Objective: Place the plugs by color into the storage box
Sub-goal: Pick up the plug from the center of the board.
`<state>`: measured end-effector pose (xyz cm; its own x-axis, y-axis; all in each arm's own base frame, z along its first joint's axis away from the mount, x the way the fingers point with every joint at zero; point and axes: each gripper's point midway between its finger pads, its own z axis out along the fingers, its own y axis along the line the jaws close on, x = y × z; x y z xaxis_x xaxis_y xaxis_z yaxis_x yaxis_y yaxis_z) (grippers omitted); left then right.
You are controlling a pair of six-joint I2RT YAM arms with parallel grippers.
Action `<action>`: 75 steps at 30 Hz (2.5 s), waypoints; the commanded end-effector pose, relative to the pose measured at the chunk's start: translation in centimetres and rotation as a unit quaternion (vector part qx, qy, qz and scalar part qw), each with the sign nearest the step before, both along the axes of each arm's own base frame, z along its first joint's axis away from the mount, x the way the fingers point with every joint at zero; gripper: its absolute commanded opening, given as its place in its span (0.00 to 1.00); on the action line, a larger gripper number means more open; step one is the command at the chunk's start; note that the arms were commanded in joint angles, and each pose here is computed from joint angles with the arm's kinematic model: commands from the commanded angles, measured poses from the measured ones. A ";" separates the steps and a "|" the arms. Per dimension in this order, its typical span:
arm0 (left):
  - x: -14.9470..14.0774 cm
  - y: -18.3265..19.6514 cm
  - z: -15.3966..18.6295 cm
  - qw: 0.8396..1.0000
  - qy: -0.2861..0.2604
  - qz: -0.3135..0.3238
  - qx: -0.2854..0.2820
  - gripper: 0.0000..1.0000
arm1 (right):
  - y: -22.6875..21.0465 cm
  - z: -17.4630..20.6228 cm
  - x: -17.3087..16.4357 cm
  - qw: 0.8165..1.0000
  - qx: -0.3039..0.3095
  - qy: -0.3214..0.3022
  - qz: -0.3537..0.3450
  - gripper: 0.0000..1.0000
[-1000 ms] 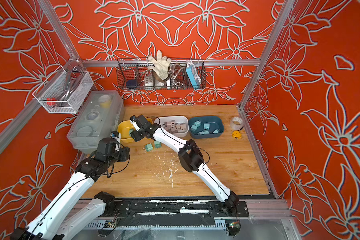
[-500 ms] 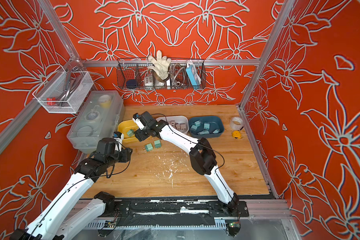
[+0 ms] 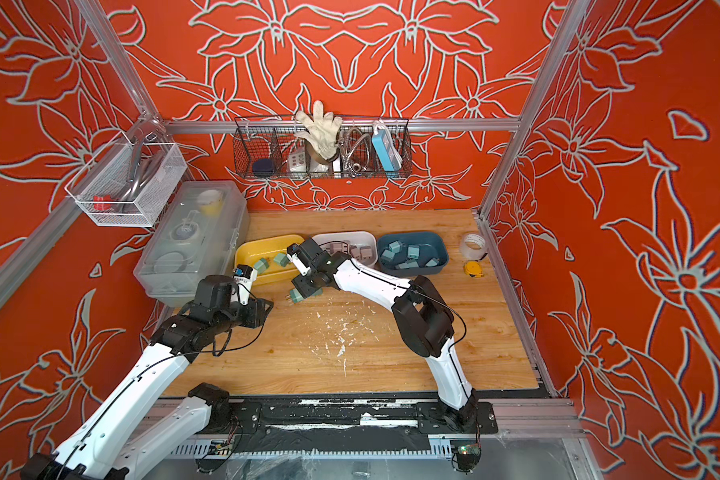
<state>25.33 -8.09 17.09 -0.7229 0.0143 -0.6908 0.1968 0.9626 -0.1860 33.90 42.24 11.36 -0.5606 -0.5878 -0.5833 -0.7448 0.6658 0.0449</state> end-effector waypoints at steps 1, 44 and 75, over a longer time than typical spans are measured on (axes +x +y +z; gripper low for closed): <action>0.0 -0.3 0.0 1.000 0.001 -0.012 -0.006 0.59 | -2.2 0.2 1.0 0.999 -0.041 -0.027 -0.017 0.65; -0.3 -1.3 0.6 0.999 -0.008 -0.029 -0.032 0.59 | -1.5 -6.7 1.5 0.994 0.013 0.099 -0.055 0.65; -0.7 -1.1 2.5 0.998 -0.038 -0.019 -0.045 0.58 | -2.1 -1.6 -1.1 0.994 0.065 0.083 -0.021 0.29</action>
<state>24.57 -9.29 18.86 -0.6848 -0.0012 -0.7288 0.2584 0.9346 -0.2443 33.13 39.49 6.73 -0.7064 -0.5001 -0.5009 -0.6653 0.7107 0.2287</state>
